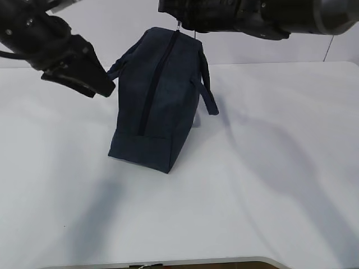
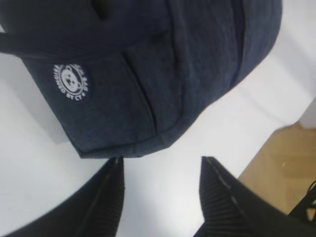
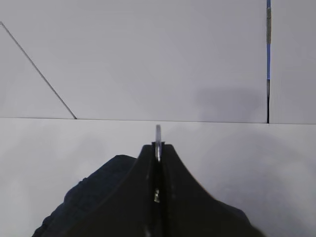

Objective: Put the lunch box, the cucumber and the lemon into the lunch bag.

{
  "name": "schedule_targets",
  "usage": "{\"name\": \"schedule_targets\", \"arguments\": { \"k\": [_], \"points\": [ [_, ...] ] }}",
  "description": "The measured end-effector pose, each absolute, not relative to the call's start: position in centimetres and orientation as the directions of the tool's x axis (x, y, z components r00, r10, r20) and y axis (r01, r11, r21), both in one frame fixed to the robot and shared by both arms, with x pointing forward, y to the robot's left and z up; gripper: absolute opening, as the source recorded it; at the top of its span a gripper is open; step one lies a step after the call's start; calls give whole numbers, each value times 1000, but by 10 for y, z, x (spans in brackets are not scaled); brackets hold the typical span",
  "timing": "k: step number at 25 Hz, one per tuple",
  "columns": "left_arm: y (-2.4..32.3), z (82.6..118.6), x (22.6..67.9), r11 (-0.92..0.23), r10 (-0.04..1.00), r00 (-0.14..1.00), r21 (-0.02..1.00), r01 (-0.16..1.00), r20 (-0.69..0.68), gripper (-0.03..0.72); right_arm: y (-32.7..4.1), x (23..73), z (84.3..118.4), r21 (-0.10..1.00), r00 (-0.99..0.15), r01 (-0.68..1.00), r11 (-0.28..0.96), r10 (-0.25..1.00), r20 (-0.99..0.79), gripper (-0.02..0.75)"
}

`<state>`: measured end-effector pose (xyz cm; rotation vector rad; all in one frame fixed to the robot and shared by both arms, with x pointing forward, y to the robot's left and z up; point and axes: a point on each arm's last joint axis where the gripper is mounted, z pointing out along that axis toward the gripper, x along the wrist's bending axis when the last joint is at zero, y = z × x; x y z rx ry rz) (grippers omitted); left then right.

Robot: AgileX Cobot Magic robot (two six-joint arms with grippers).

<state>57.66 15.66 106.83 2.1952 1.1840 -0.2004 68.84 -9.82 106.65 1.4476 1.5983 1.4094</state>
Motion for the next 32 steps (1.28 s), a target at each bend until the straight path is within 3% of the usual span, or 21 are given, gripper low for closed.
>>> {"name": "schedule_targets", "arguments": {
  "k": [11, 32],
  "points": [
    [155, 1119, 601, -328, 683, 609, 577, 748, -403, 372, -96, 688, 1067, 925, -277, 349, -149, 927, 254, 5],
    [133, 1083, 666, -343, 644, 614, 544, 765, -457, 373, -96, 688, 1067, 926, -282, 347, -147, 926, 252, 5]
  ]
}}
